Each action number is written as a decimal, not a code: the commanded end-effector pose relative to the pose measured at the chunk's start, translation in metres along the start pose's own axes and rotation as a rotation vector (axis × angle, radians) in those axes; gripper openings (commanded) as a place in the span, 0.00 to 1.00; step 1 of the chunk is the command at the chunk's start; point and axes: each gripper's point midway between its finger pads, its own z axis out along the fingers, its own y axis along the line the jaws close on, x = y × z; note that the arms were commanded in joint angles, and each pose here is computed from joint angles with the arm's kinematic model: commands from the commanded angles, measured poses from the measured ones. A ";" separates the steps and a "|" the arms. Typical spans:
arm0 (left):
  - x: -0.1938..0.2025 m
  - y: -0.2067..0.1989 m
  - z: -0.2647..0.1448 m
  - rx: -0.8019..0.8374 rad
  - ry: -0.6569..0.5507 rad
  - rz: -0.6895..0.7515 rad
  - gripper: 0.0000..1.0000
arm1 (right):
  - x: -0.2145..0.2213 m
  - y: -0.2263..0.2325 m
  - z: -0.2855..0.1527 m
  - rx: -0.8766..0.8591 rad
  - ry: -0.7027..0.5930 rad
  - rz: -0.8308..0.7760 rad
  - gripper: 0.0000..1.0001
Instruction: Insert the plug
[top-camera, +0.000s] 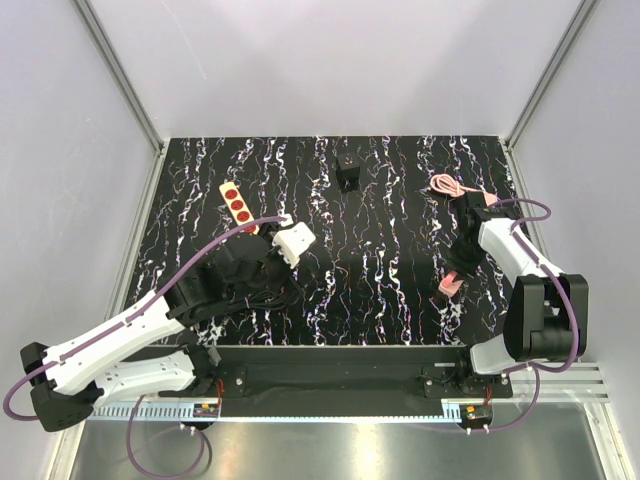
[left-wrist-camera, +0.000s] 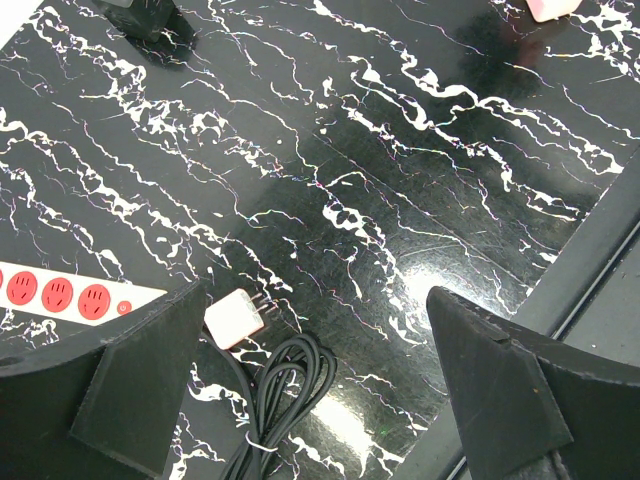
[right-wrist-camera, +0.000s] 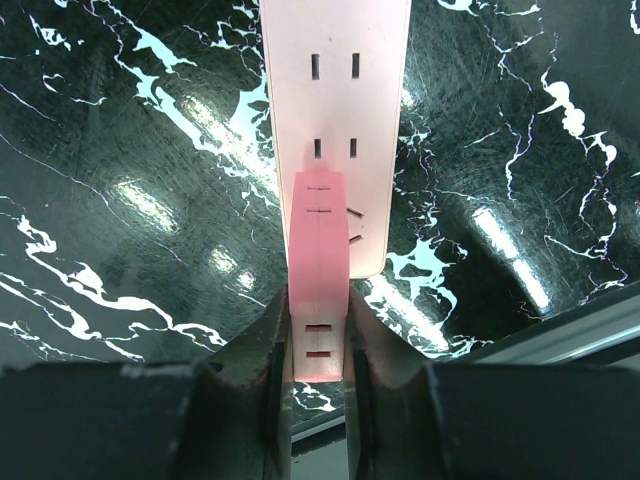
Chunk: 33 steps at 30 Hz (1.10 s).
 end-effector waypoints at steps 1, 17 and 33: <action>-0.009 -0.001 -0.004 0.007 -0.042 0.008 0.99 | 0.028 -0.020 0.032 0.109 0.105 -0.014 0.00; -0.013 0.016 -0.009 -0.091 -0.057 -0.048 0.99 | -0.039 0.015 -0.064 -0.040 -0.093 -0.002 0.79; -0.015 0.066 -0.008 -0.378 -0.017 -0.236 0.99 | -0.039 0.082 -0.098 -0.325 -0.164 -0.178 1.00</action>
